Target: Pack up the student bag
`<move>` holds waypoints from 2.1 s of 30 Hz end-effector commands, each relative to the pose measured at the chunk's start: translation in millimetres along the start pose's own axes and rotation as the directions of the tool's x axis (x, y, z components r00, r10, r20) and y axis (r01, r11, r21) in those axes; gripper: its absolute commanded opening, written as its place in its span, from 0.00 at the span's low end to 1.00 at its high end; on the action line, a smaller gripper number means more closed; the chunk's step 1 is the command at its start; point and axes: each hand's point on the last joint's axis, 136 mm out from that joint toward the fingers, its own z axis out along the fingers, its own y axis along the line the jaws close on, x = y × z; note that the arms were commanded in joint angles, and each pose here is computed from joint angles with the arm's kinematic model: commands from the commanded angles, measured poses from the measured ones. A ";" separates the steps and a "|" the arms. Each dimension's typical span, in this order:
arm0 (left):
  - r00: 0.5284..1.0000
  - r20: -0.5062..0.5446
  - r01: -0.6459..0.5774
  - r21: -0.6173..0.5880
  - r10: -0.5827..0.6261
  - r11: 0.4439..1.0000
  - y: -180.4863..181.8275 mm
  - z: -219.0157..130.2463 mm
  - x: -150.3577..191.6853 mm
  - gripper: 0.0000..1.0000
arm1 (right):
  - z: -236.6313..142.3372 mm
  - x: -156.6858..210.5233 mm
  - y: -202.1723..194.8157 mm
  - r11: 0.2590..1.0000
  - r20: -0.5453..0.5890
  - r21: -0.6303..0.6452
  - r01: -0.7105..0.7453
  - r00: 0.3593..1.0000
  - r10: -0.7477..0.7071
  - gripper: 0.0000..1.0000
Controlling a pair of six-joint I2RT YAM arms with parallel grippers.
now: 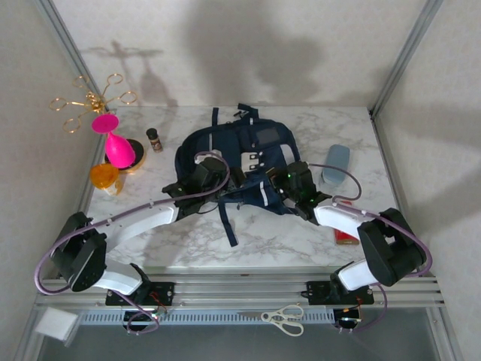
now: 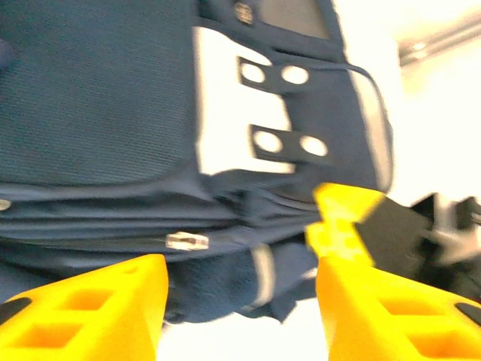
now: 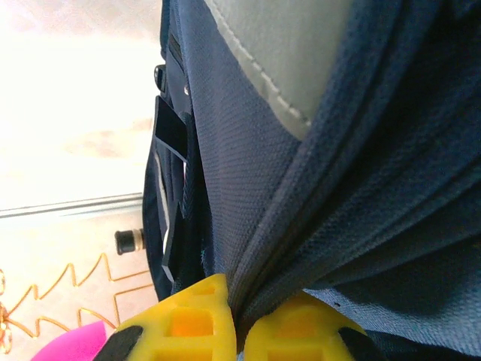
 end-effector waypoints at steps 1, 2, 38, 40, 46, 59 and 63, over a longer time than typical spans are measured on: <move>0.998 -0.066 -0.011 -0.138 0.002 0.990 12.8 3.1 28.1 0.62 | -12.8 13.2 53.9 0.977 -0.028 -0.211 -0.026 0.999 0.020 0.00; 0.997 -0.080 -0.023 -0.152 0.011 0.988 8.9 6.5 33.0 0.63 | -13.6 14.5 54.5 0.977 -0.034 -0.211 -0.037 0.999 0.030 0.00; 0.946 0.000 -0.270 -0.554 0.324 0.788 48.3 43.8 12.5 0.48 | -16.2 25.4 68.0 0.966 -0.068 -0.248 -0.072 0.996 0.057 0.00; 0.949 0.010 -0.261 -0.541 0.316 0.800 49.0 39.1 11.2 0.44 | -15.7 23.8 68.8 0.968 -0.061 -0.243 -0.068 0.997 0.055 0.00; 0.956 0.063 -0.213 -0.520 0.286 0.827 52.2 11.2 -2.6 0.42 | -16.2 23.2 70.3 0.968 -0.056 -0.247 -0.051 0.998 0.038 0.00; 0.966 -0.003 -0.243 -0.347 0.258 0.906 33.5 -12.3 1.7 0.54 | -14.8 24.2 75.0 0.968 -0.054 -0.251 -0.015 0.999 0.001 0.00; 0.912 -0.122 -0.411 -0.301 0.392 0.860 32.3 -0.9 15.7 0.54 | -15.8 23.0 73.9 0.969 -0.048 -0.246 -0.006 0.999 -0.006 0.00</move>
